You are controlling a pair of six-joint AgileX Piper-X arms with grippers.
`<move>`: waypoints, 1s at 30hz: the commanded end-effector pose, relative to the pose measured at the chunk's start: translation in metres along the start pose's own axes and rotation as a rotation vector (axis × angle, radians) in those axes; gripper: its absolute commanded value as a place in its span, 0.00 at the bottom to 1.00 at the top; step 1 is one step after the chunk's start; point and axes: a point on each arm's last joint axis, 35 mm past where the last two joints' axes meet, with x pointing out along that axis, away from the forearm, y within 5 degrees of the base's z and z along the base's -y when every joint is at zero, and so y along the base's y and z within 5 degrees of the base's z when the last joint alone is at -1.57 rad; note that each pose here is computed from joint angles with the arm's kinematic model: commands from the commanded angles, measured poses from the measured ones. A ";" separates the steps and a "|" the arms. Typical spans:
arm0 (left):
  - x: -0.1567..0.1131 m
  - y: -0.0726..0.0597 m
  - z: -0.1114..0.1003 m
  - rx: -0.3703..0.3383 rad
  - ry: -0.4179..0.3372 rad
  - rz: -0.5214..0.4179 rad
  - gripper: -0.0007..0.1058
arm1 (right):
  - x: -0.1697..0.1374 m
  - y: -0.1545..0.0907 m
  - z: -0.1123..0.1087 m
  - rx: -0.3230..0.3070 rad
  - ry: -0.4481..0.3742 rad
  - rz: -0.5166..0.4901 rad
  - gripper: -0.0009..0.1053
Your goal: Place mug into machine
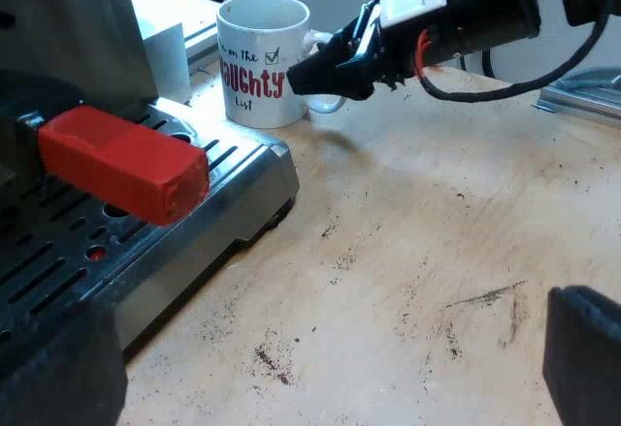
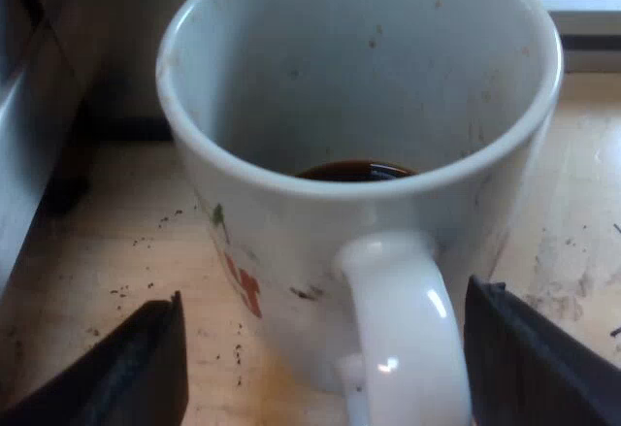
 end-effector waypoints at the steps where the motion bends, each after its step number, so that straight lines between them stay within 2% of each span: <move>1: 0.000 -0.001 0.002 0.000 -0.011 -0.018 0.84 | 0.004 -0.002 0.007 0.000 -0.022 -0.006 0.56; 2: 0.000 -0.001 0.002 0.000 -0.011 -0.018 0.84 | 0.004 -0.002 0.007 0.000 -0.022 -0.006 0.55; 3: 0.000 -0.001 0.002 0.000 -0.011 -0.018 0.84 | 0.004 -0.002 0.007 0.000 -0.023 -0.006 0.47; 5: 0.000 -0.001 0.002 0.000 -0.011 -0.018 0.84 | 0.004 -0.002 0.007 0.000 -0.023 -0.006 0.31; 7: 0.000 -0.001 0.002 0.000 -0.011 -0.018 0.84 | 0.004 -0.002 0.006 -0.001 -0.014 -0.004 0.08; 8: 0.000 -0.001 0.002 0.000 -0.011 -0.018 0.84 | 0.004 -0.002 0.006 -0.001 -0.014 -0.004 0.02; 11: 0.000 -0.001 0.002 0.000 -0.011 -0.018 0.84 | 0.003 -0.001 0.007 -0.034 -0.010 -0.001 0.01; 12: 0.000 -0.001 0.002 0.000 -0.011 -0.018 0.84 | 0.000 -0.001 0.005 -0.074 0.027 0.010 0.01; 17: 0.000 -0.001 0.002 0.008 -0.012 -0.019 0.84 | -0.015 -0.003 0.009 -0.079 0.084 0.025 0.01; 22: 0.000 -0.001 0.003 0.009 -0.018 0.003 0.84 | -0.031 -0.008 0.021 -0.116 0.043 0.015 0.01; 26: 0.000 0.000 0.003 0.009 -0.020 0.016 0.84 | -0.065 -0.015 0.038 -0.115 -0.012 -0.001 0.01; 27: 0.000 0.000 0.002 0.006 -0.018 0.037 0.84 | -0.076 -0.017 0.042 -0.113 -0.030 -0.006 0.01; 28: 0.001 0.004 0.000 0.003 -0.021 0.100 0.84 | -0.081 -0.018 0.045 -0.111 -0.048 -0.012 0.01; 29: 0.002 0.009 -0.004 0.000 -0.031 0.216 0.84 | -0.091 -0.020 0.048 -0.110 -0.063 -0.016 0.01; 30: 0.002 0.011 -0.005 0.001 -0.037 0.249 0.84 | -0.100 -0.021 0.052 -0.108 -0.075 -0.019 0.01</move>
